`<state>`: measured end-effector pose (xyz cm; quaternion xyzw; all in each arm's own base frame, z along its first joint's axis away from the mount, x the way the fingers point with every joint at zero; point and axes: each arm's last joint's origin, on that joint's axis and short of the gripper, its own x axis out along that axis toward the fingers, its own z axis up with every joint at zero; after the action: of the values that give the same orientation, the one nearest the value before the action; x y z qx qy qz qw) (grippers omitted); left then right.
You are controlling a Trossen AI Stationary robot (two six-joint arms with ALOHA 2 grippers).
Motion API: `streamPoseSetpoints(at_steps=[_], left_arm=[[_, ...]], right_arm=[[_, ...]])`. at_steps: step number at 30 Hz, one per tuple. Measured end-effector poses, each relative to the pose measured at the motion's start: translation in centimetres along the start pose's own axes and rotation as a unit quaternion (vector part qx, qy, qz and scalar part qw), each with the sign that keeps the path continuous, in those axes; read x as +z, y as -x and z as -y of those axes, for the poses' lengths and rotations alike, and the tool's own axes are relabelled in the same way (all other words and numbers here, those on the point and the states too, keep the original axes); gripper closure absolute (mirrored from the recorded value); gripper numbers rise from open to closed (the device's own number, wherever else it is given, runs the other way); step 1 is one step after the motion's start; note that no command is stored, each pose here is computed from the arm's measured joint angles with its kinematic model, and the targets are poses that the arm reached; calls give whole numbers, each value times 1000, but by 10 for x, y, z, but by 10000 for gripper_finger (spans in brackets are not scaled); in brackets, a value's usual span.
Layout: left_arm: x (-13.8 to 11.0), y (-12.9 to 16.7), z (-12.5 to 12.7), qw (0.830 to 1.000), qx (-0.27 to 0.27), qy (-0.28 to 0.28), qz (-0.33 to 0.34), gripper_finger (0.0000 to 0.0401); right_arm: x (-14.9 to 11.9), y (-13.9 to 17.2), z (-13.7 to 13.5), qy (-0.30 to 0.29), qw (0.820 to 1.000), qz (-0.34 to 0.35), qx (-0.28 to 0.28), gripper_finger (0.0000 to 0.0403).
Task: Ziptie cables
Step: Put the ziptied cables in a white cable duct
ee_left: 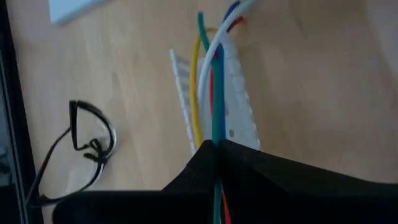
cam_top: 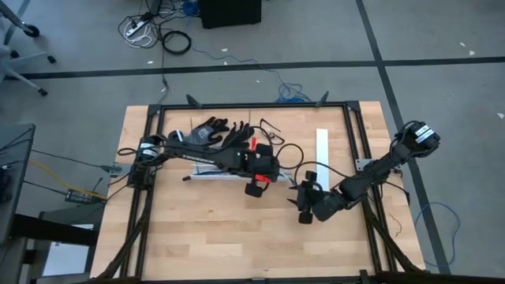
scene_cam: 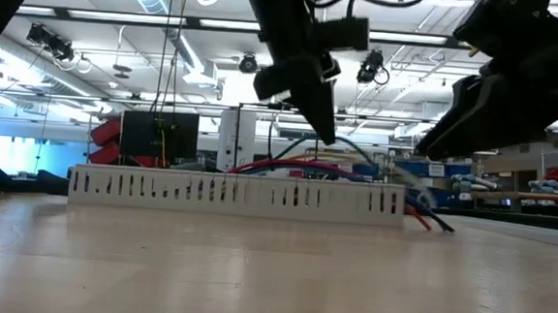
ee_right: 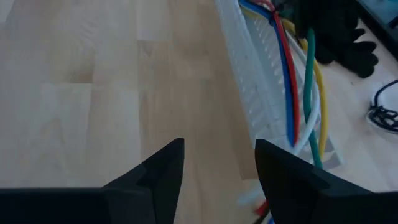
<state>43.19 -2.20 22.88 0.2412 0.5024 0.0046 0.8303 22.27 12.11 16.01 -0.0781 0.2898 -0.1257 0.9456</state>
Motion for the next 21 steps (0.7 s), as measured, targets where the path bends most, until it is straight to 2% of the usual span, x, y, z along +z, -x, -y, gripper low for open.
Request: streamPoseSetpoints(at_steps=[5,8,15,21], left_arm=[[-15,-18,1,999,6,30,-10,401],[-25,-28,2,999,21,33,-25,401],[-29,-36,2,998,38,43,-12,401],[-32,-39,-6,997,49,54,-11,401]], right_arm=[[4,0,-1,-12,1000,16,5,232],[3,1,-2,-11,1000,15,6,259],[3,1,-4,-10,999,7,34,386],[3,2,-6,-13,999,8,44,400]])
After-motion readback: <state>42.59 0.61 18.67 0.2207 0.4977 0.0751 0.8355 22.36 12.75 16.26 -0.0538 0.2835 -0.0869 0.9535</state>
